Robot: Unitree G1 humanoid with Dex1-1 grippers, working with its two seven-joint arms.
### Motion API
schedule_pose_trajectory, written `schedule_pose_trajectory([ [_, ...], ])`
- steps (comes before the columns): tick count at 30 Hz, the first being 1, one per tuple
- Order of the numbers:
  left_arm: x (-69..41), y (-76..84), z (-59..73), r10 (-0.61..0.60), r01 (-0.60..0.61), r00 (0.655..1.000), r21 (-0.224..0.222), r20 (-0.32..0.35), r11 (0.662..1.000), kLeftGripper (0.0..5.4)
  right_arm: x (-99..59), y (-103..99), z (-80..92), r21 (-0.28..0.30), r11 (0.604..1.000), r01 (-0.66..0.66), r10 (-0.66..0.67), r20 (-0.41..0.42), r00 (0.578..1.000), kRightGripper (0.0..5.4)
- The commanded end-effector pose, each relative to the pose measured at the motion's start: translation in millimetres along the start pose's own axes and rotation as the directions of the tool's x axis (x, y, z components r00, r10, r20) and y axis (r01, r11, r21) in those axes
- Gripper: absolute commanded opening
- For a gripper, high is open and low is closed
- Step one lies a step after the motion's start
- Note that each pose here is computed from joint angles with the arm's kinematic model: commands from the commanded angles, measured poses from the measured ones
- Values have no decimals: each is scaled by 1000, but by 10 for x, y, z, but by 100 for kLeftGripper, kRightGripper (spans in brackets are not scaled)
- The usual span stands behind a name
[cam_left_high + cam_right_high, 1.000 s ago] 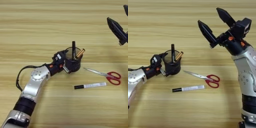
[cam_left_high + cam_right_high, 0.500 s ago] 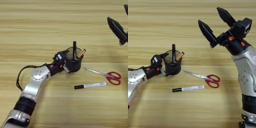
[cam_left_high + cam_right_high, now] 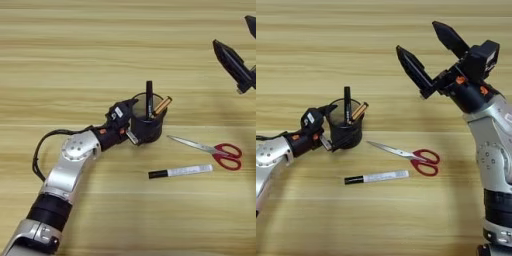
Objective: Move the objects on the table
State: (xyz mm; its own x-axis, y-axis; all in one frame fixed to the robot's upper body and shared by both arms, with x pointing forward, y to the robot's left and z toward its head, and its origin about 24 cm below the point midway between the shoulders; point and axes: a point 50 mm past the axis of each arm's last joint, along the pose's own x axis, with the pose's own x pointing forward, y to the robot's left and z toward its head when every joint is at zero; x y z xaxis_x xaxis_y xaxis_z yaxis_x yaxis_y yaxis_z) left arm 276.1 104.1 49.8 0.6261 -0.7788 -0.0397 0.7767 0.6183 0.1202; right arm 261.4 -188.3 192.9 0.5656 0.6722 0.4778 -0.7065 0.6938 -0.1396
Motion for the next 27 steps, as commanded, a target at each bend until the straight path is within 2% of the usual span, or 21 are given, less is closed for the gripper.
schedule_pose_trajectory([
  [1, -16, 65, 87, 1, -1, 1000, 22, 19, 1000, 471, -43, 28, -72, -5, 998, -68, 67, -69, 995, 540],
  [14, -236, 181, 259, -25, 23, 999, 63, 37, 998, 471, -159, 109, -241, 51, 970, -237, 242, -210, 947, 540],
  [27, -345, 170, 480, -95, 87, 991, 84, 92, 993, 471, -355, 188, -483, 132, 928, -349, 372, -368, 852, 540],
])
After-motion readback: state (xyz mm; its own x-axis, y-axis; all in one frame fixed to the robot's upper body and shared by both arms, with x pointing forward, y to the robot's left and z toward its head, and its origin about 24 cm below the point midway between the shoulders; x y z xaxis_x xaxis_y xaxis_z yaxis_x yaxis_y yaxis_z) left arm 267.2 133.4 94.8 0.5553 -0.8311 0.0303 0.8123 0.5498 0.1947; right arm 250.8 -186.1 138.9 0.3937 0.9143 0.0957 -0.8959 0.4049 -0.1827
